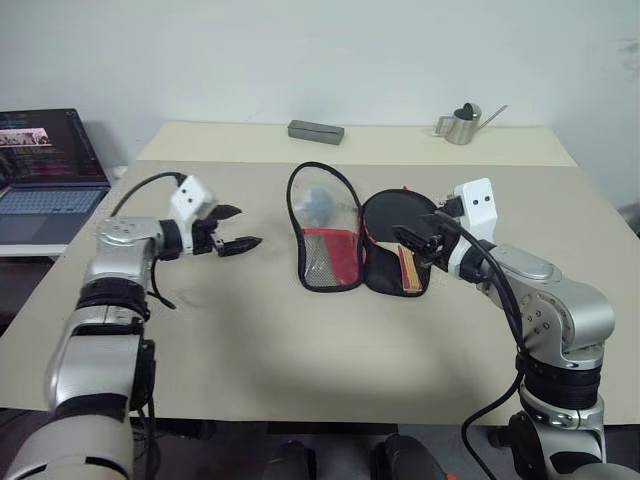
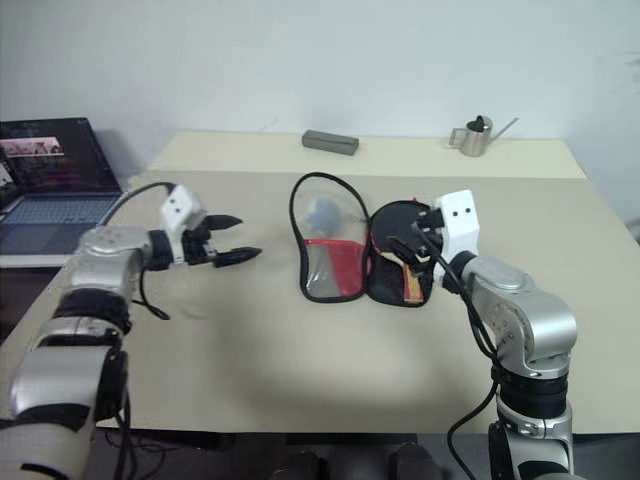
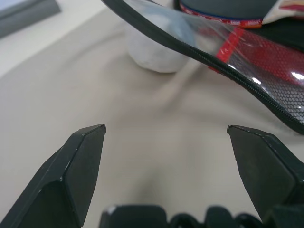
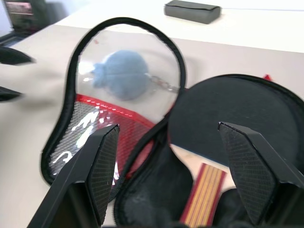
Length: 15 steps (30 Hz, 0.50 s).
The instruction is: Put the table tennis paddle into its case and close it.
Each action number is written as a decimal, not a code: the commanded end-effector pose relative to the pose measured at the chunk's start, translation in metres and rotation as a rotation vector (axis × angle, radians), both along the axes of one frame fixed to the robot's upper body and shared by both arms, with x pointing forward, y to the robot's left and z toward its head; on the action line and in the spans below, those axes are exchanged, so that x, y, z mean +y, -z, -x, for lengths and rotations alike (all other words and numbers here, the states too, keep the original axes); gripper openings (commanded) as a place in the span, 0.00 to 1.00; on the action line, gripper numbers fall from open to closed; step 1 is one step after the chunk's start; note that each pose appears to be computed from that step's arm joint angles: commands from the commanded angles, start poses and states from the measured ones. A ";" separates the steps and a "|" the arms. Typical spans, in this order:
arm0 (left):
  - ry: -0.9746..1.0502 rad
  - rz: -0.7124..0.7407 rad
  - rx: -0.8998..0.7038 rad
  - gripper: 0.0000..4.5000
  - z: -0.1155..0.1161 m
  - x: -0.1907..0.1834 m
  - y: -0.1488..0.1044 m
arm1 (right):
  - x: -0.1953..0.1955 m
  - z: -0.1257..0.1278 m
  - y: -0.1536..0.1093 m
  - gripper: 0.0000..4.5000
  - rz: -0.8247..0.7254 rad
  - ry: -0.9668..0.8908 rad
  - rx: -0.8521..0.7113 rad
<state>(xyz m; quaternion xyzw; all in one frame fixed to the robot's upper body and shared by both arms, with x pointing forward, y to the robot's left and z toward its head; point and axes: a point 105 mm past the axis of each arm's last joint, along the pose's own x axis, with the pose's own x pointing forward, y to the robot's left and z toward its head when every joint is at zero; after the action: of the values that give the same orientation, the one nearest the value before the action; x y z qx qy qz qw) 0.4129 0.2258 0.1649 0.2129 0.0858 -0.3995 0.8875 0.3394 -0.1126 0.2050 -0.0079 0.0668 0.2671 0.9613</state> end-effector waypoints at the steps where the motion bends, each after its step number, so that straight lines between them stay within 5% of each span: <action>1: 0.012 -0.029 -0.047 1.00 -0.011 -0.017 -0.009 | 0.003 0.014 -0.014 0.81 0.030 -0.088 -0.065; 15: 0.009 -0.091 -0.046 1.00 -0.028 -0.054 -0.007 | -0.033 0.045 0.002 0.81 0.244 -0.186 0.006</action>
<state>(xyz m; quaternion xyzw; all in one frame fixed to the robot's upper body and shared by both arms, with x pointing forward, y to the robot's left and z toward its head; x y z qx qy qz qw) 0.4359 0.1777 0.1540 0.2482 0.1077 -0.3990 0.8761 0.3014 -0.1458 0.1924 -0.1191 0.1228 0.3374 0.9257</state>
